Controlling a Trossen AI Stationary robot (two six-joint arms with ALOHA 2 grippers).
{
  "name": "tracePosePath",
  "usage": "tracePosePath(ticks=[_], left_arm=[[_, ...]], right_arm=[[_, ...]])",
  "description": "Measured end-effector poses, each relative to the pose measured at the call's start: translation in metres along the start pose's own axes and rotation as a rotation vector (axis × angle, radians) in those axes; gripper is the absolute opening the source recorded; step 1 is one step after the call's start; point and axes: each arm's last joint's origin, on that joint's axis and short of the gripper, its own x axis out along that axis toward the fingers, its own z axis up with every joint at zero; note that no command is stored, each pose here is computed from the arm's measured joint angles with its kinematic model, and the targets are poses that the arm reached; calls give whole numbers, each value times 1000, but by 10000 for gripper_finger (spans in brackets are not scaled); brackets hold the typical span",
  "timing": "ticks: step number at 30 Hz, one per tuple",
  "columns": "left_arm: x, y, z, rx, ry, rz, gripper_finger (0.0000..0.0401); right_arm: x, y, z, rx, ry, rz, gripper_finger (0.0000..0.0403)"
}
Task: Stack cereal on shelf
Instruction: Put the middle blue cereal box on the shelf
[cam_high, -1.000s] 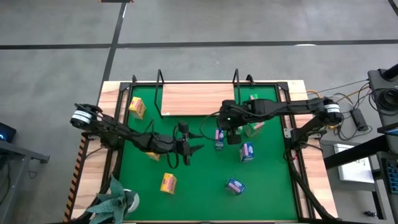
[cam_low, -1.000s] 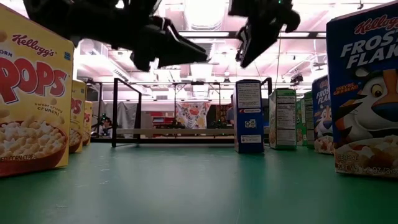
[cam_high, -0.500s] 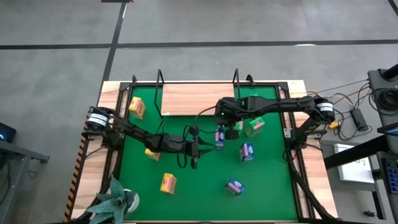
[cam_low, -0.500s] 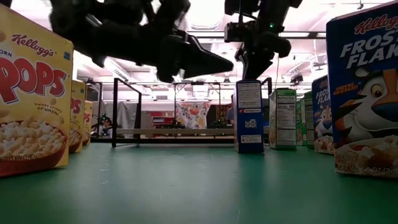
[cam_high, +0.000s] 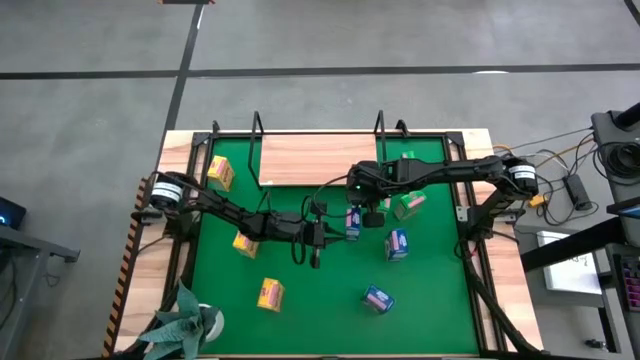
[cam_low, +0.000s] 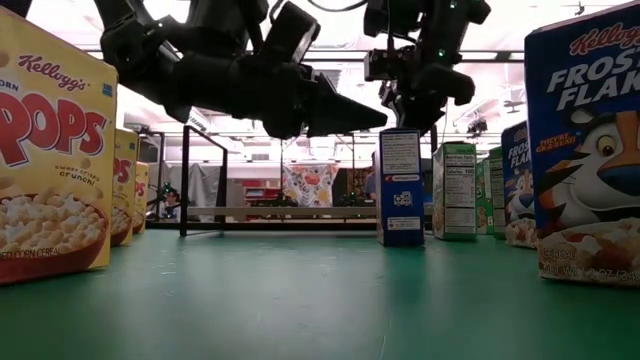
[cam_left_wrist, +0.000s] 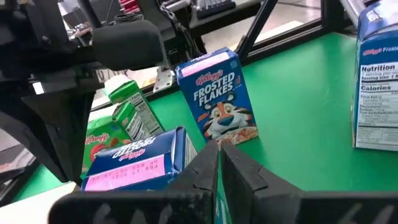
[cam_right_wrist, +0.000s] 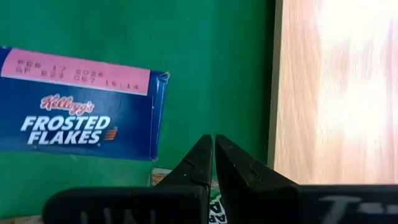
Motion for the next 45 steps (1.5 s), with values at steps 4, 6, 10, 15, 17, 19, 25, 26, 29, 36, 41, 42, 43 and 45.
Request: tracePosePath(ticks=[4,6,10,15,17,19,25,26,29,36,41,42,43,45], left_arm=[[3,3,-7,-21,-9,-11,0],[5,3,-11,-29,-23,-11,0],[8,1,-15,-43,-40,-5,0],[8,9,-18,-98,-23,49,0],[8,12,-19,-116,-8,99,0],[8,12,-20,-117,8,122,0],[8,12,-20,-117,11,123,0],[7,12,-20,-118,12,123,0],[7,12,-20,-118,14,127,0],[4,15,-18,-111,63,189,0],[1,16,-11,-104,63,184,0],[0,16,-10,-102,61,184,0],[-1,16,-9,-101,66,182,0],[-2,16,-9,-99,79,178,0]], right_arm=[[1,1,0,7,-3,21,9],[1,1,0,8,-5,26,9],[0,1,0,11,-5,27,9],[0,2,0,8,-6,29,9],[0,4,0,7,-8,42,9],[0,6,0,14,-1,59,9],[-3,14,-2,33,21,83,9],[-3,14,-2,40,27,84,9],[-5,16,-5,59,47,92,9],[-10,17,-9,92,80,97,9],[-19,15,-10,96,54,53,9],[-22,15,-10,97,44,51,9],[-25,15,-11,100,32,48,9],[-32,13,-11,110,2,41,9]])
